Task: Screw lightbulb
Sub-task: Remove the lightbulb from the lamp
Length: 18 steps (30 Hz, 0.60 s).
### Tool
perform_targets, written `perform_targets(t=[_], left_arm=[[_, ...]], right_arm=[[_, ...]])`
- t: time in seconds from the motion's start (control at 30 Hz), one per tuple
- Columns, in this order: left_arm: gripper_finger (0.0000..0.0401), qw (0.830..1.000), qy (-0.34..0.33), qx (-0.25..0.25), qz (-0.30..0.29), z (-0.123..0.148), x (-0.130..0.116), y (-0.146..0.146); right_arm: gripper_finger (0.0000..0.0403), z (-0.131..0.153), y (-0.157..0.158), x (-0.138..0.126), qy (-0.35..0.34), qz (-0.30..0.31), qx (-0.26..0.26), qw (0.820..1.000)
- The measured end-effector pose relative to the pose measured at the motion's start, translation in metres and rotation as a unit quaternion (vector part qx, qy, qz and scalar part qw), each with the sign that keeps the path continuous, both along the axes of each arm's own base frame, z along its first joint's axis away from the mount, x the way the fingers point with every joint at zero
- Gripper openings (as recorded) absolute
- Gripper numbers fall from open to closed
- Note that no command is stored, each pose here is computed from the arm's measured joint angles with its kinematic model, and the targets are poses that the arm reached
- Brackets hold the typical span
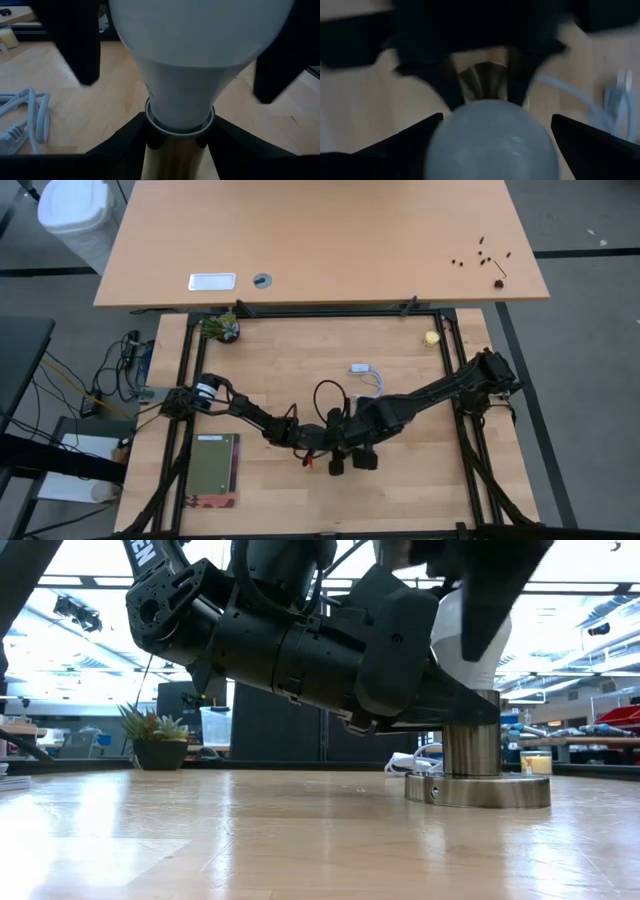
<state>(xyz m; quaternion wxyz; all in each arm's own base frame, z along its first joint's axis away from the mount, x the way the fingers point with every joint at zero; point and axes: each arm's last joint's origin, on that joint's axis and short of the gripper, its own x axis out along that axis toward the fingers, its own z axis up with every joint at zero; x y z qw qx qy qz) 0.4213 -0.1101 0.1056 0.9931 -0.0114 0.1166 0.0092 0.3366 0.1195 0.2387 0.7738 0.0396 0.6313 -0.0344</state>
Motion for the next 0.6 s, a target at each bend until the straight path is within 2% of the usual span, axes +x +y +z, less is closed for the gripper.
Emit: perform_targets(t=[0.1,0.27,0.6], left_arm=[[0.0188,1.0,0.0,0.0,0.0,0.0,0.0,0.0],[0.0188,1.0,0.001,-0.011,0.002,-0.0002,0.0,0.0],[0.0188,1.0,0.002,-0.023,0.004,-0.0005,-0.0002,-0.0002]], right_arm=[[0.0376,-0.0003,-0.0026,-0.0012,0.008,-0.11,0.016,0.994],[0.0378,-0.0002,-0.0028,-0.0002,0.003,-0.254,0.047,0.966],[0.0375,0.0004,0.0037,0.0014,-0.004,-0.408,0.101,0.907]])
